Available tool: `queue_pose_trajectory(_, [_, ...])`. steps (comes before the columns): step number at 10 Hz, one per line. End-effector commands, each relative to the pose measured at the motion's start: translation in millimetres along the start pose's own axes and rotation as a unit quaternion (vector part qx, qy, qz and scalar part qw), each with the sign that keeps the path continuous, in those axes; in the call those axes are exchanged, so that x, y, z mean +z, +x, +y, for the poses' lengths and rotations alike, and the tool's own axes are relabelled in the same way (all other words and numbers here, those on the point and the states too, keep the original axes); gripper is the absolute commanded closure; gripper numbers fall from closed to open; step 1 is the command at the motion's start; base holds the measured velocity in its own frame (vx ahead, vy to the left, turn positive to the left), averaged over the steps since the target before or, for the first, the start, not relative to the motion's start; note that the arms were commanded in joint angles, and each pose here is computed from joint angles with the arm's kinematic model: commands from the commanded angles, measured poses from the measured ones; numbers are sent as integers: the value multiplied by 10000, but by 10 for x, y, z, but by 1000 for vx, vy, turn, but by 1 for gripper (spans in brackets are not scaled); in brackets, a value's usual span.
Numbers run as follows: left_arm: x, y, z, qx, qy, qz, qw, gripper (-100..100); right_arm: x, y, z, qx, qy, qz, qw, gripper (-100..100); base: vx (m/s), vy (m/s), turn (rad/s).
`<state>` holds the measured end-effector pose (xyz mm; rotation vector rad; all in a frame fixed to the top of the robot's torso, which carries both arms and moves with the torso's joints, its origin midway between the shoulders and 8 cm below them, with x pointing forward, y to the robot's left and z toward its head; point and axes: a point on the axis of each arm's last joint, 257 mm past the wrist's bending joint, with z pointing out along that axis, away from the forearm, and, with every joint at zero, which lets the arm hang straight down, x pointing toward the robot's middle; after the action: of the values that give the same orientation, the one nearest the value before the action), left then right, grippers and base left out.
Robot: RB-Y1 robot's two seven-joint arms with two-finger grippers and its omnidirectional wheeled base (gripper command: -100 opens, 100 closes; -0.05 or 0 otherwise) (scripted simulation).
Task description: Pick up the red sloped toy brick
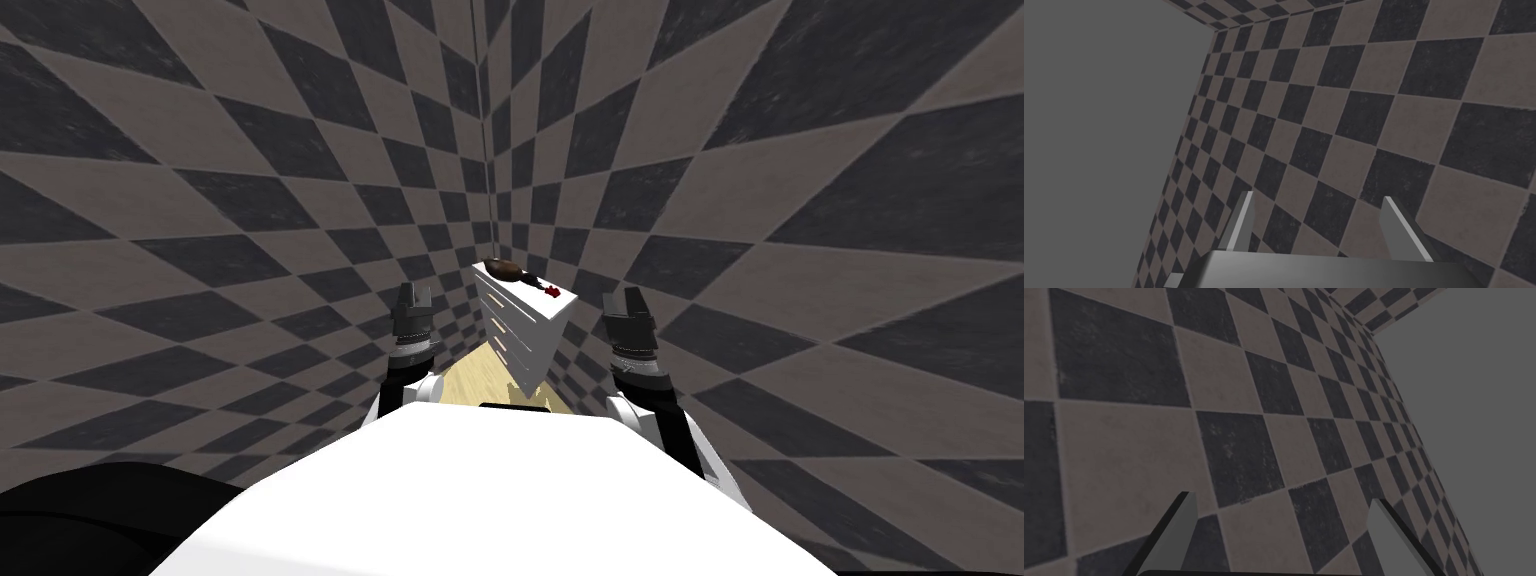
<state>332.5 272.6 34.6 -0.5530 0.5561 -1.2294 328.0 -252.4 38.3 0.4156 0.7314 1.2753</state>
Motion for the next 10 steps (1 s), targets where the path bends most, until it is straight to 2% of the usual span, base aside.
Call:
queue_pose_trajectory(1, [0,0,0,0,0,0,10000,0,-20,44,-46,-32,22,205,9998,-100,-47,-26,0])
queue_pose_trajectory(5, [0,0,0,0,0,0,10000,0,-85,149,-155,-113,86,684,9976,-100,-58,-19,1])
queue_pose_trajectory(9, [0,0,0,0,0,0,10000,0,-139,244,-222,-221,122,1157,9930,-100,-46,-20,1])
queue_pose_trajectory(10, [0,0,0,0,0,0,10000,0,-187,263,-298,-229,188,1291,9912,-100,-50,-16,2])
